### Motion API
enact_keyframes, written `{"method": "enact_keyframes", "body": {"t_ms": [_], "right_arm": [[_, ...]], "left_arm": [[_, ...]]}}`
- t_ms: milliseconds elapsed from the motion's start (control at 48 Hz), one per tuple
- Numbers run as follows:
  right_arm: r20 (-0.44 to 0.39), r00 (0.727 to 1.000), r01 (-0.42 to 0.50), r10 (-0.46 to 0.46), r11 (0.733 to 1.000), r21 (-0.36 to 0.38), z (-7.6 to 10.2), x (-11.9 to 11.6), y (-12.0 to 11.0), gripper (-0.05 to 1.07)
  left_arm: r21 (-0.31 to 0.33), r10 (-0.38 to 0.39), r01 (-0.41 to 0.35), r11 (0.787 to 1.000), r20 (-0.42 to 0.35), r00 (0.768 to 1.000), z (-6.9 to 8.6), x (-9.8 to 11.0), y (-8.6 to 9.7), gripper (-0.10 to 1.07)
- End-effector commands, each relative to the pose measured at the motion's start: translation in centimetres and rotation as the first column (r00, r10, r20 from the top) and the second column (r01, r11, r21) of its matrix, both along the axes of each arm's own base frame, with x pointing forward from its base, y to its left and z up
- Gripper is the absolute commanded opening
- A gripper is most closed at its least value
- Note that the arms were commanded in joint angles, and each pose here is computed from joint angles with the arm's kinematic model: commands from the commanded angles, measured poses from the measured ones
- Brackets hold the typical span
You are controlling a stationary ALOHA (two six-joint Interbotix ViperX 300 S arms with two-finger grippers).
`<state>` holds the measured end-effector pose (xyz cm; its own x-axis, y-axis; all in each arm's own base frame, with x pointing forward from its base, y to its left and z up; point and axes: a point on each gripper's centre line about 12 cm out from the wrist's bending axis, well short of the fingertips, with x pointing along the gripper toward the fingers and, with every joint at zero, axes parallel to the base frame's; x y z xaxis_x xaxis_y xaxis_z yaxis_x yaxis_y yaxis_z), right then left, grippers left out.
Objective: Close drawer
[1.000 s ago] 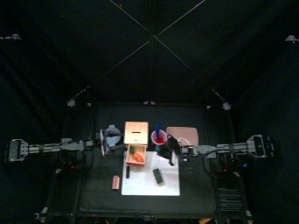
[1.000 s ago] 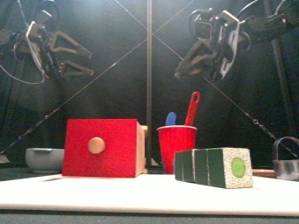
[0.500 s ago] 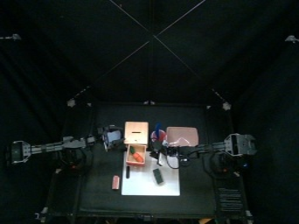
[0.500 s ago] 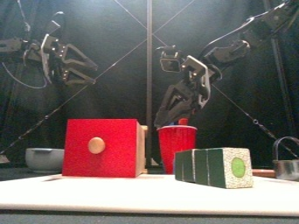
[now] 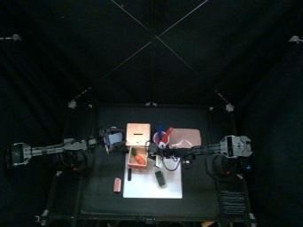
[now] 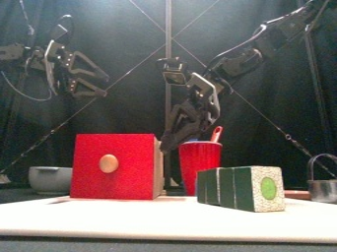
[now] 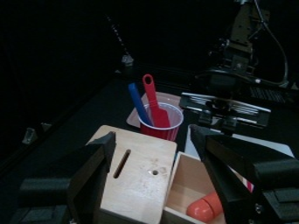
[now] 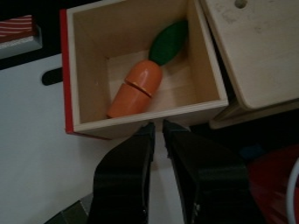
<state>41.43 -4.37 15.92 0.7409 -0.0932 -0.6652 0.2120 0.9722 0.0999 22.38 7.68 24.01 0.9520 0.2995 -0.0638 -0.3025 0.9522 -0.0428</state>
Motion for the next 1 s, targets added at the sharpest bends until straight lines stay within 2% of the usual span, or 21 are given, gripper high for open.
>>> {"method": "enact_keyframes", "body": {"t_ms": [0,375,625,833,979], "right_arm": [[0.027,0.999,0.023,-0.023,1.0,-0.009,1.4,0.4,-1.1,0.58],[0.005,1.0,0.031,-0.031,0.999,-0.044,1.0,1.0,-2.5,0.58],[0.012,1.0,0.028,-0.028,0.998,-0.052,1.3,1.5,-2.6,0.58],[-0.025,0.999,0.045,-0.046,0.998,-0.042,0.9,1.1,-2.7,0.58],[-0.058,0.997,0.052,-0.054,0.998,-0.034,1.7,0.5,-2.0,0.58]], "left_arm": [[0.01,-0.001,0.0,1.0,0.019,1.0,0.7,0.2,0.1,1.0],[0.006,-0.004,0.004,1.0,0.017,1.0,0.6,0.3,0.0,1.0],[0.004,-0.003,0.003,1.0,0.016,1.0,0.5,0.2,0.0,1.0],[0.004,-0.003,0.003,1.0,0.015,1.0,0.5,0.2,0.0,1.0],[0.0,0.006,-0.006,1.0,0.008,1.0,0.5,0.3,0.3,1.0]]}}
